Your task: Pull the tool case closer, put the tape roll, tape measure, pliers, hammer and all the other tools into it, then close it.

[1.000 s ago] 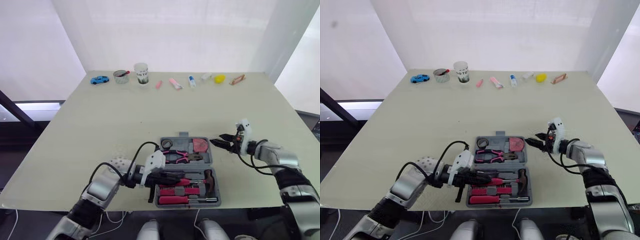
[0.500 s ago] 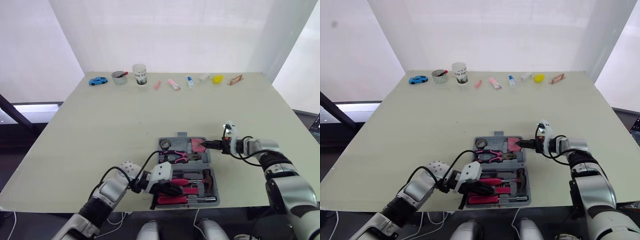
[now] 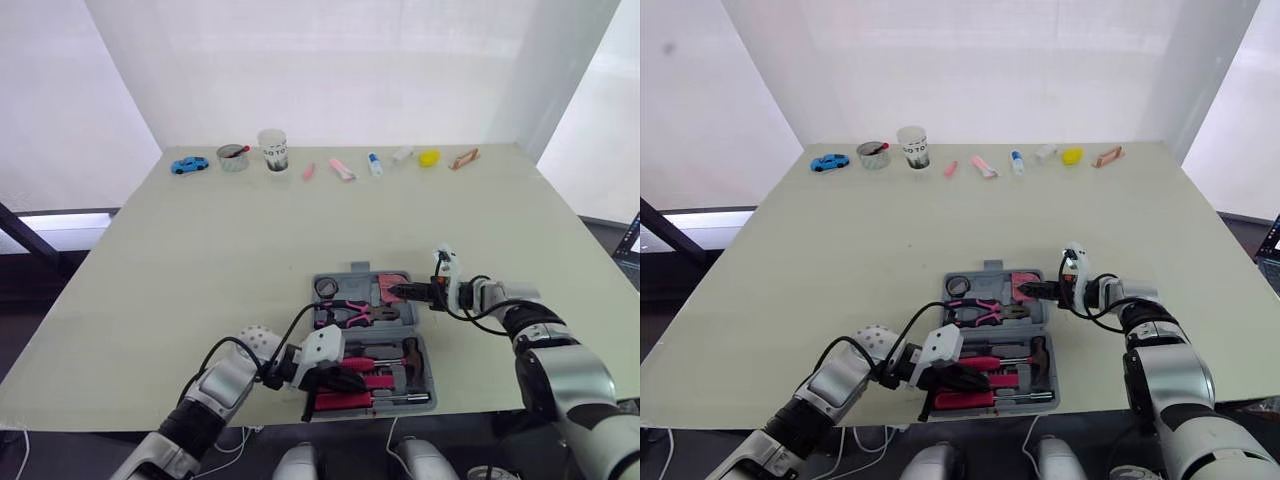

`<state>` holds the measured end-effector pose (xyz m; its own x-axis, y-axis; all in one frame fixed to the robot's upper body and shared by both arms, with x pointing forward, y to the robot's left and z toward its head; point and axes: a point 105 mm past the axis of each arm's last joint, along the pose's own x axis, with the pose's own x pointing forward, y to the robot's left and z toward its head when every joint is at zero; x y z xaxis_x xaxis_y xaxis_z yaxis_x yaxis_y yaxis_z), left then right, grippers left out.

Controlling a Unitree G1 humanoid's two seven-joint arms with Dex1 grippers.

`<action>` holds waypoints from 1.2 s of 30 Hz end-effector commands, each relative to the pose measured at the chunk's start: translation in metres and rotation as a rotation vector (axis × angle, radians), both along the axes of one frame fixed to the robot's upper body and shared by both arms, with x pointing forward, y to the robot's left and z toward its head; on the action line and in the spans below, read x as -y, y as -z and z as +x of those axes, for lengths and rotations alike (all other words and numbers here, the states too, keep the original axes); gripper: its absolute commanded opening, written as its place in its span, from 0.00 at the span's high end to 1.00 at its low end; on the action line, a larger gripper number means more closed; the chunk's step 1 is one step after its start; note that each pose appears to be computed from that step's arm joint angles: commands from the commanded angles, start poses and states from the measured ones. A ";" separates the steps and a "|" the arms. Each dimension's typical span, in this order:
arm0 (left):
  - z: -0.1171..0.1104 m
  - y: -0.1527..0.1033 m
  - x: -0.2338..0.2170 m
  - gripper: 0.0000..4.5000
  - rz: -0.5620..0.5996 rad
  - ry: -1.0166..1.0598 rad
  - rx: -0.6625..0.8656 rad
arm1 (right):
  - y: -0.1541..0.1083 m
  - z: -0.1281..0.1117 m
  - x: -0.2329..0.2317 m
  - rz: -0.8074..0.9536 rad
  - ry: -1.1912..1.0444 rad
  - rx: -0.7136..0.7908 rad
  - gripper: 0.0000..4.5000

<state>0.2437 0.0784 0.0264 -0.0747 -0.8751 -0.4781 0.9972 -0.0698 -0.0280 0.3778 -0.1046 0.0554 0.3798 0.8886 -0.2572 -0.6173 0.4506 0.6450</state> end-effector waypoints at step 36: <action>-0.045 -0.076 -0.178 0.99 -0.204 -0.698 -0.036 | -0.084 -0.118 0.056 0.087 -0.270 0.365 0.00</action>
<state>0.1943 0.2388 0.0935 0.4347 -0.8481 -0.3029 0.8458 0.5000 -0.1860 0.2632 -0.1499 0.1288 0.1200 0.9903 -0.0700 -0.8634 0.1389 0.4851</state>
